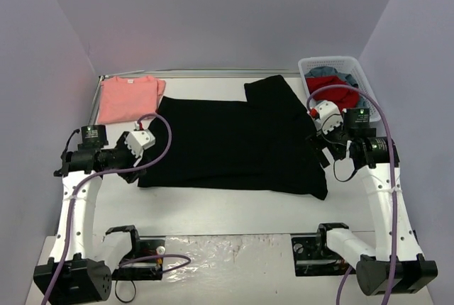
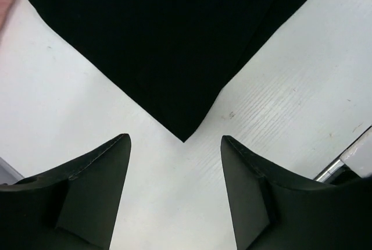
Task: Fold and stack the t-shirts
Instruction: Fold the flattened tshirt in 1/3 of the way
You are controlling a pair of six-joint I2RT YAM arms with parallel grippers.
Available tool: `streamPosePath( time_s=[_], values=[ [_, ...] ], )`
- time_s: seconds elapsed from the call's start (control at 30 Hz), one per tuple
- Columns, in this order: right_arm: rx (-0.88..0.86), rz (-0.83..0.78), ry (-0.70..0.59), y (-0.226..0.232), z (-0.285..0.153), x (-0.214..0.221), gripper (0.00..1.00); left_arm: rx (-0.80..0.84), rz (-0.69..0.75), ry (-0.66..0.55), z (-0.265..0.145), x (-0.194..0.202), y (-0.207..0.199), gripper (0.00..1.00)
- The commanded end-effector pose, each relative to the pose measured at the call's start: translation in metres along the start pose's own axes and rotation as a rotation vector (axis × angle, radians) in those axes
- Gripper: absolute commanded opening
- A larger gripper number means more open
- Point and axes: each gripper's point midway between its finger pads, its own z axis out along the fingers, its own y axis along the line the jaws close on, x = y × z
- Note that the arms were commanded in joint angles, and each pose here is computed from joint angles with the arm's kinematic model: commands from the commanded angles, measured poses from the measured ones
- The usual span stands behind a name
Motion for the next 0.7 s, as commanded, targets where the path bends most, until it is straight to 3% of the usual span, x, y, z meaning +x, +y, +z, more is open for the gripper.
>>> streamPosePath(
  time_s=[0.0, 0.13, 0.27, 0.33, 0.37, 0.4, 0.5, 0.67],
  values=[
    [0.022, -0.017, -0.011, -0.010, -0.013, -0.009, 0.91, 0.044, 0.080, -0.019, -0.011, -0.014, 0.000, 0.62],
    [-0.039, 0.002, -0.021, -0.011, 0.021, -0.030, 0.86, -0.013, -0.031, -0.088, 0.010, -0.040, 0.040, 0.62],
    [-0.105, 0.032, -0.017, -0.008, 0.067, -0.044, 0.78, 0.023, -0.138, -0.144, 0.044, -0.055, 0.067, 0.54],
    [-0.143, 0.041, 0.015, -0.005, 0.096, -0.046, 0.66, 0.074, -0.191, -0.153, 0.067, -0.057, 0.076, 0.53],
    [-0.153, 0.039, 0.016, -0.006, 0.103, -0.050, 0.54, 0.086, -0.203, -0.153, 0.075, -0.059, 0.079, 0.53],
    [-0.182, 0.043, 0.057, -0.002, 0.122, -0.047, 0.35, 0.091, -0.217, -0.160, 0.081, -0.062, 0.084, 0.49],
    [-0.218, 0.040, 0.126, 0.001, 0.155, -0.046, 0.01, 0.127, -0.240, -0.124, 0.113, -0.062, 0.089, 0.46],
    [-0.242, 0.046, 0.198, 0.003, 0.191, -0.044, 0.00, 0.152, -0.240, -0.039, 0.155, -0.054, 0.085, 0.42]
  ],
)
